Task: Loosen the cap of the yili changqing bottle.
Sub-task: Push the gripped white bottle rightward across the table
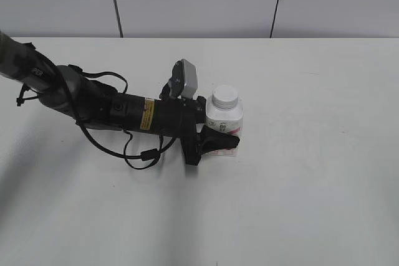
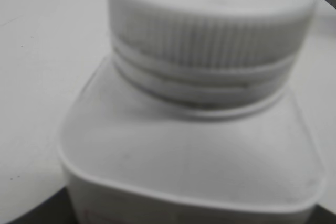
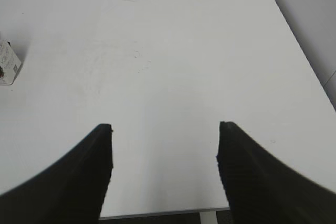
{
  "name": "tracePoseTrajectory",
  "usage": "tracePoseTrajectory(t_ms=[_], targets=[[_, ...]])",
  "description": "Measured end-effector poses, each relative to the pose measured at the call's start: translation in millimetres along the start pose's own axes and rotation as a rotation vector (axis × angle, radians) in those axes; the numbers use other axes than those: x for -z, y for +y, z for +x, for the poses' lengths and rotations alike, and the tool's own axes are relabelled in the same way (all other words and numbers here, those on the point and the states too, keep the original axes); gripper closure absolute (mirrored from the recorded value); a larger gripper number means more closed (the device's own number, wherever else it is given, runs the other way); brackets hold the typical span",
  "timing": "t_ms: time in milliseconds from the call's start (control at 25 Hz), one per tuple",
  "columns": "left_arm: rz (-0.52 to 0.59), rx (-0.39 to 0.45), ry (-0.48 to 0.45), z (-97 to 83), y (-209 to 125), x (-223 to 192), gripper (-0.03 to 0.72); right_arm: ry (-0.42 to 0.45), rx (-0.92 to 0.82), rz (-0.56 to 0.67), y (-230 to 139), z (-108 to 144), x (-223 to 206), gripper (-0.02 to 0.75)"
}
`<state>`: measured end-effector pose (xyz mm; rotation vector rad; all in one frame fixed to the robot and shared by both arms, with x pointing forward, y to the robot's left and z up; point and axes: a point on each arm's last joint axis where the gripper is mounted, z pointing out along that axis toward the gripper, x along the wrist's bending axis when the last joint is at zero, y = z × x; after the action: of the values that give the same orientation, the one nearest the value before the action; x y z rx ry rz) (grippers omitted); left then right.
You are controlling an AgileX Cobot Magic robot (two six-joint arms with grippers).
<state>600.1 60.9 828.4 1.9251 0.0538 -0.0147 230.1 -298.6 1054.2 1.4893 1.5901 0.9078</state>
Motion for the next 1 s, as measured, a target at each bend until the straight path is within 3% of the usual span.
tracePoseTrajectory(t_ms=[720,1000], targets=[[-0.013,0.013,0.001,-0.1,-1.7,-0.9,0.291,0.029,-0.027,-0.011,4.5,2.4,0.9,0.237],[-0.028,0.02,-0.009,-1.1,-2.8,-1.6,0.291,0.102,-0.074,0.203,35.9,6.3,-30.1,0.237]])
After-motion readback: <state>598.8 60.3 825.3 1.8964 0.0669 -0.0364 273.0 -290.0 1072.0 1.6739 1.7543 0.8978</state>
